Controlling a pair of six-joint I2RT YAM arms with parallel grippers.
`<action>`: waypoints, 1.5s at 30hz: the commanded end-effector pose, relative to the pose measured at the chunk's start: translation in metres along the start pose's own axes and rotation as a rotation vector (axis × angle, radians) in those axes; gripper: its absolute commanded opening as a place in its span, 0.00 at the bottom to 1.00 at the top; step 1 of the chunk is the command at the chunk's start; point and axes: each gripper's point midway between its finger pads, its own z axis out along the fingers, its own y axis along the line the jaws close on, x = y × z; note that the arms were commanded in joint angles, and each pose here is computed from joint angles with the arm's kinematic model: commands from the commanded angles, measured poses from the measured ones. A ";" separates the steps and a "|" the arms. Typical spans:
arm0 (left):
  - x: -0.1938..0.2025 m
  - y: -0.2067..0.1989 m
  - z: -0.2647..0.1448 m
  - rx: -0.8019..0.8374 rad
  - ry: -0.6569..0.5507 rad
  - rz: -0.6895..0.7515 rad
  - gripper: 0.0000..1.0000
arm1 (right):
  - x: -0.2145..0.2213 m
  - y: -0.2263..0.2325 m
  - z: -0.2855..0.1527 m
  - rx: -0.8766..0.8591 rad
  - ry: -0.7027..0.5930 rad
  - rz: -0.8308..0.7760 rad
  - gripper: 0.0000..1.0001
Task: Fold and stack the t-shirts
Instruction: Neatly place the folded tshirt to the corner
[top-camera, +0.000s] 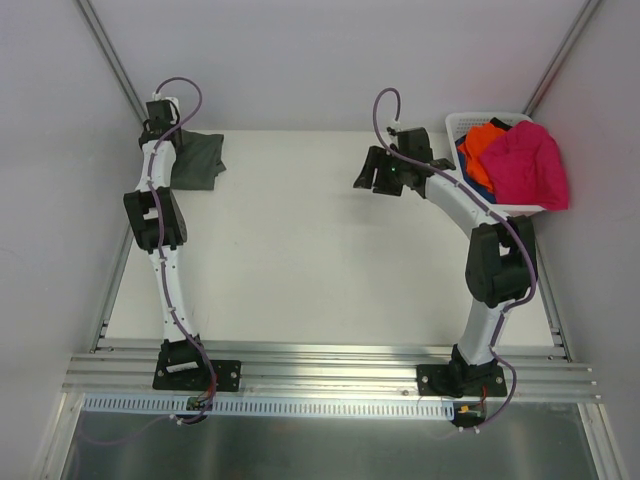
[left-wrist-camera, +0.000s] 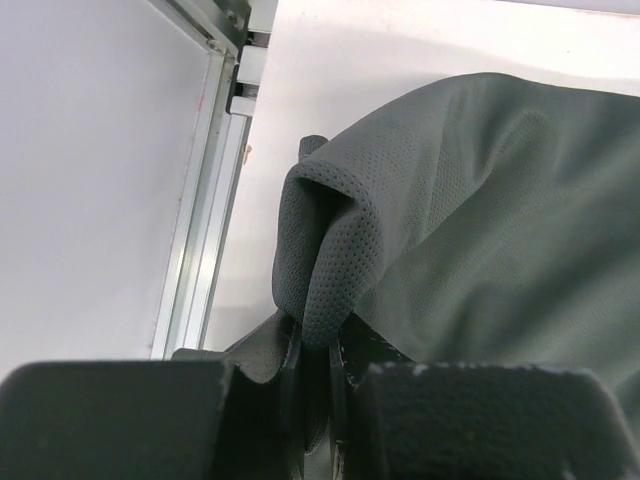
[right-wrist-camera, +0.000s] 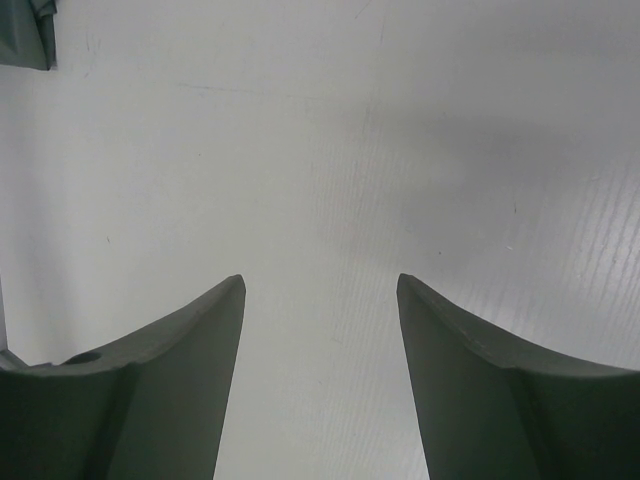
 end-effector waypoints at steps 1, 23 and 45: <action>-0.019 0.017 -0.004 -0.063 -0.051 -0.003 0.00 | -0.019 0.021 -0.018 -0.031 -0.075 -0.051 0.66; -0.012 0.048 0.005 -0.142 -0.051 -0.006 0.00 | -0.014 0.027 -0.019 -0.029 -0.074 -0.080 0.66; -0.071 0.008 -0.032 -0.127 -0.177 0.064 0.87 | -0.017 0.037 -0.017 -0.044 -0.082 -0.099 0.65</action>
